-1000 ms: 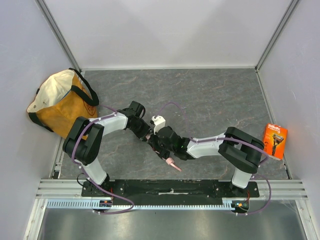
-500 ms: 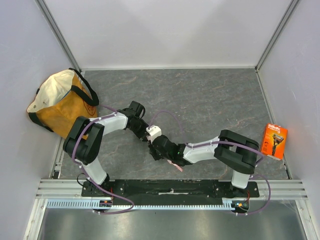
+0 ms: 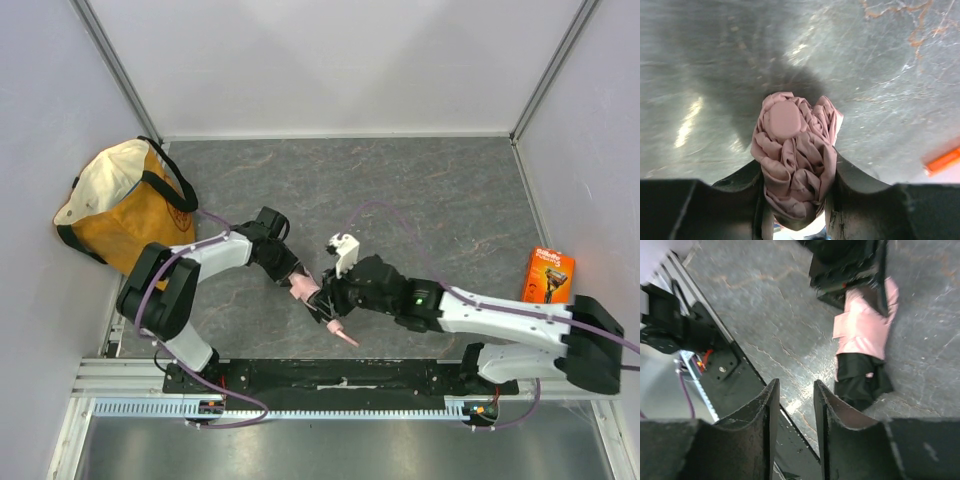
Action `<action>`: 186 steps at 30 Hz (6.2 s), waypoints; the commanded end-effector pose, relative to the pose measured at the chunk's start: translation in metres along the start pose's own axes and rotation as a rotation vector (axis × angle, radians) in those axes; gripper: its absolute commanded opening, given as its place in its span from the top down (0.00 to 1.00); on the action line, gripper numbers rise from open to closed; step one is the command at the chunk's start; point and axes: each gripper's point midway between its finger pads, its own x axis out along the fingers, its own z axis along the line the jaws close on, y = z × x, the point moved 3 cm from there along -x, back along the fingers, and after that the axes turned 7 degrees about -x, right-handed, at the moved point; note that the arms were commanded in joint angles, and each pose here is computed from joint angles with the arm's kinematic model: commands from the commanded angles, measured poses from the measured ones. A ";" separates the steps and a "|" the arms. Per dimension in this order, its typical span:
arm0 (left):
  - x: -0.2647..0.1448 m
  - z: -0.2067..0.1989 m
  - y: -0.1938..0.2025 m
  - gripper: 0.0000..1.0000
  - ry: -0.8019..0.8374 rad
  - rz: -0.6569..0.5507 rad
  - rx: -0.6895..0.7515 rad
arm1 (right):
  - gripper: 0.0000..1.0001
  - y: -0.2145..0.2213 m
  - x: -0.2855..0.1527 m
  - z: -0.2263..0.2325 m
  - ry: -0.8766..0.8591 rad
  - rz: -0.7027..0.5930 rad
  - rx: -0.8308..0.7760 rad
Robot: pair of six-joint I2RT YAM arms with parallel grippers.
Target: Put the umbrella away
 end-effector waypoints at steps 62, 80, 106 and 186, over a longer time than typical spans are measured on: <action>-0.129 -0.031 0.019 0.98 -0.245 -0.585 0.809 | 0.41 -0.007 -0.106 -0.084 0.316 -0.078 0.131; -0.081 -0.051 -0.077 0.98 -0.868 -0.810 0.886 | 0.39 0.019 -0.115 -0.089 0.339 -0.047 0.177; -0.130 -0.153 0.079 0.98 1.359 0.424 1.063 | 0.18 -0.017 -0.076 -0.067 0.060 -0.128 0.235; -0.196 -0.015 0.069 0.09 0.798 -0.195 0.983 | 0.02 -0.111 0.047 -0.432 0.446 0.113 0.471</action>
